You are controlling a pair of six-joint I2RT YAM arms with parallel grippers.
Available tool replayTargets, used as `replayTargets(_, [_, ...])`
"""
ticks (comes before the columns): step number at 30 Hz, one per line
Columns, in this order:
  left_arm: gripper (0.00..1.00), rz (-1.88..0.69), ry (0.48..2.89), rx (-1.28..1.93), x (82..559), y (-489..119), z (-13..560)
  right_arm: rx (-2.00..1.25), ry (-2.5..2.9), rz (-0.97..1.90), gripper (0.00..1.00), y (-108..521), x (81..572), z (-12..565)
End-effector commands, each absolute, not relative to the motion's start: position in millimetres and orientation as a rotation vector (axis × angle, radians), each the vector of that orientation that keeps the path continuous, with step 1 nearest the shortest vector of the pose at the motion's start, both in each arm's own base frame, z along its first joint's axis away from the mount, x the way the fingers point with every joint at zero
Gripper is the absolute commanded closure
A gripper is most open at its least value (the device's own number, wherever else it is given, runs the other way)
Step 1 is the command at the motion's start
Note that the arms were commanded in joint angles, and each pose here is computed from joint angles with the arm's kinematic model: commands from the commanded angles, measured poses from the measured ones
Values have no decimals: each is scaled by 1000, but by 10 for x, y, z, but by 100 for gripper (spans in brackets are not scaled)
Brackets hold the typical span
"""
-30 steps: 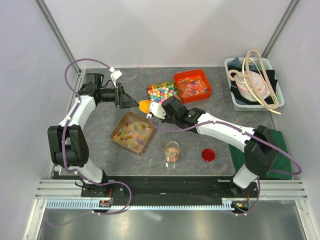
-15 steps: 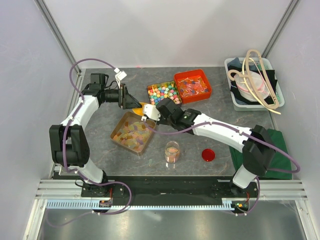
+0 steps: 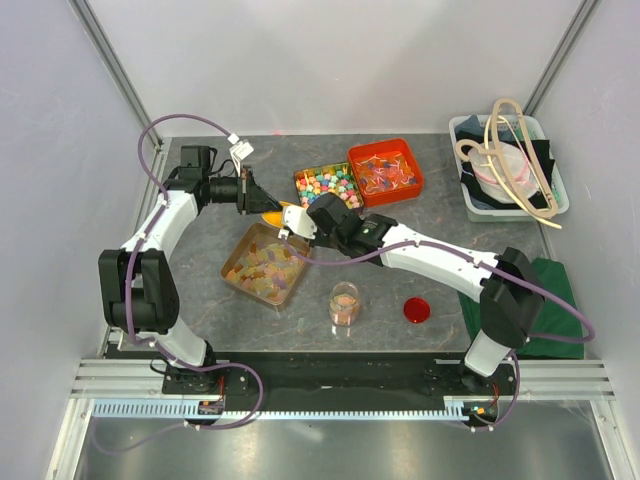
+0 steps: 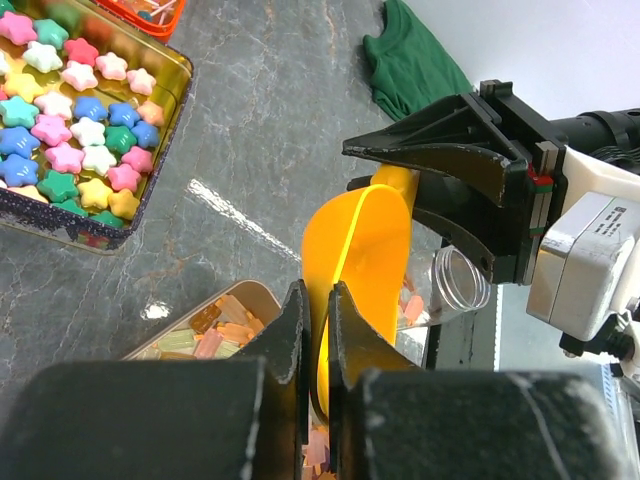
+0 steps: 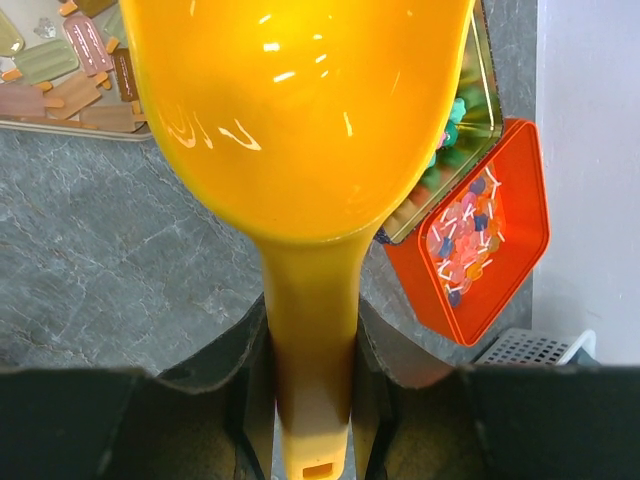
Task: Pack the candies
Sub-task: Adjust the spatula.
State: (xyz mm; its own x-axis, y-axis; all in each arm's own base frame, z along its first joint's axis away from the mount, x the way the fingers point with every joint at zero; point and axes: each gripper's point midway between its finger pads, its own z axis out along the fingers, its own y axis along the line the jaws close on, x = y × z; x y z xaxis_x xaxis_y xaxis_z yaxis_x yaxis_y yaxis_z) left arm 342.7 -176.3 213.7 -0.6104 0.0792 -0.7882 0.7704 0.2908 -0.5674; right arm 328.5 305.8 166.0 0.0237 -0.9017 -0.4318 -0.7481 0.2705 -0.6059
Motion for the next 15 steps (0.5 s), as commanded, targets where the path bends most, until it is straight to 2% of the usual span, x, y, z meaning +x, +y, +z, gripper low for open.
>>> replayTargets(1, [98,-1413,1954,725,3409,-1799,2096,-1367,1676,-159,100,3287,3380,2140])
replayTargets(6, [98,-1418,1952,729,3408,-1801,2087,-1369,1686,-45,80,3338,3330,2195])
replayTargets(11, [98,-1428,1942,741,3376,-1805,2097,-1327,1678,161,80,3392,3301,2369])
replayTargets(15, [98,-1437,1933,750,3362,-1809,2116,-1329,1686,339,70,3437,3268,2443])
